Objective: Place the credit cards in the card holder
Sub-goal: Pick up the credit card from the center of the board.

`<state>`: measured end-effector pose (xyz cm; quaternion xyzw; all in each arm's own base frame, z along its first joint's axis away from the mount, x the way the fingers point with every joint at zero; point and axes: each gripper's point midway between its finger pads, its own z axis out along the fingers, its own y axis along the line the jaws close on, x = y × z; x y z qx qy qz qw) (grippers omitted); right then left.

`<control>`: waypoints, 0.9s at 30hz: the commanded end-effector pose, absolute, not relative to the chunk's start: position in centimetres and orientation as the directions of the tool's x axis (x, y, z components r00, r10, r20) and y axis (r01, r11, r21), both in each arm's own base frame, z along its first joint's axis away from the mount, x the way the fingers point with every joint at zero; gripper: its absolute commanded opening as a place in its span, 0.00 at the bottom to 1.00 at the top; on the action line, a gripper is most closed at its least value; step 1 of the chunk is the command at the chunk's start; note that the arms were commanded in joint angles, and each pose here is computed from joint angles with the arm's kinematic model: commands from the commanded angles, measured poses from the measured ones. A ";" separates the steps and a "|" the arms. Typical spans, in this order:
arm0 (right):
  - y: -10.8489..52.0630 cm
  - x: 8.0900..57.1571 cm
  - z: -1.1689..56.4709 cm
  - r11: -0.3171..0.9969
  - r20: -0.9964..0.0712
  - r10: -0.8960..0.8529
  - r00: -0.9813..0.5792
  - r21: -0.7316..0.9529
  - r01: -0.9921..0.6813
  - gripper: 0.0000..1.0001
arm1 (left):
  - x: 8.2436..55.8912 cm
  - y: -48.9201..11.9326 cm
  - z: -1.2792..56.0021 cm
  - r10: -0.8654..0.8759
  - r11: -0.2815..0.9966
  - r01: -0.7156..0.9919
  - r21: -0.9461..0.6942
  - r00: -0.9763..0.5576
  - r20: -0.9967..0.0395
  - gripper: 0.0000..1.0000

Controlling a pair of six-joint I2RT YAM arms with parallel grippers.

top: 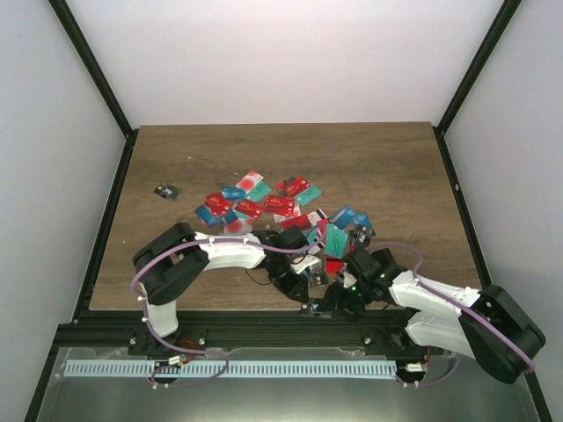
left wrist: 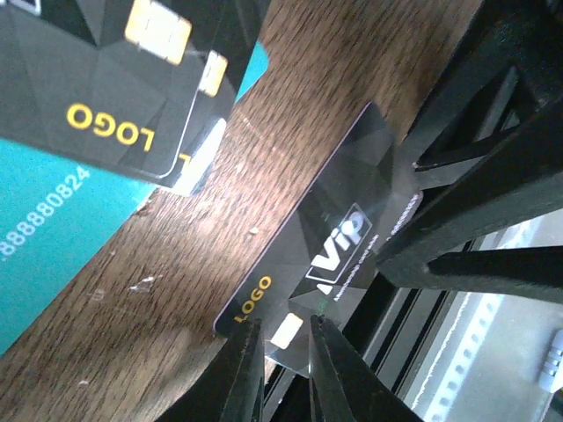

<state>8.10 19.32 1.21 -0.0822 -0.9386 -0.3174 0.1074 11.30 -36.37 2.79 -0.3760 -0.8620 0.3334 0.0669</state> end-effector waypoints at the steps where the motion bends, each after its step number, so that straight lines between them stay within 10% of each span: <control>1: 19.9 8.8 0.6 0.749 0.216 0.091 -0.972 0.628 0.210 0.50 | 10.9 -36.3 2.0 0.711 0.475 0.619 -0.626 -0.689 -0.142 0.17; 14: 20.3 9.5 2.1 0.716 0.149 0.091 -0.985 0.677 0.169 0.02 | 11.2 -36.2 3.2 0.692 0.473 0.605 -0.641 -0.705 -0.155 0.16; 27: 24.9 11.8 11.9 0.557 -0.138 -0.233 -0.963 0.793 -0.249 0.01 | 20.5 -30.8 18.7 0.464 0.432 0.643 -0.632 -0.759 -0.456 0.47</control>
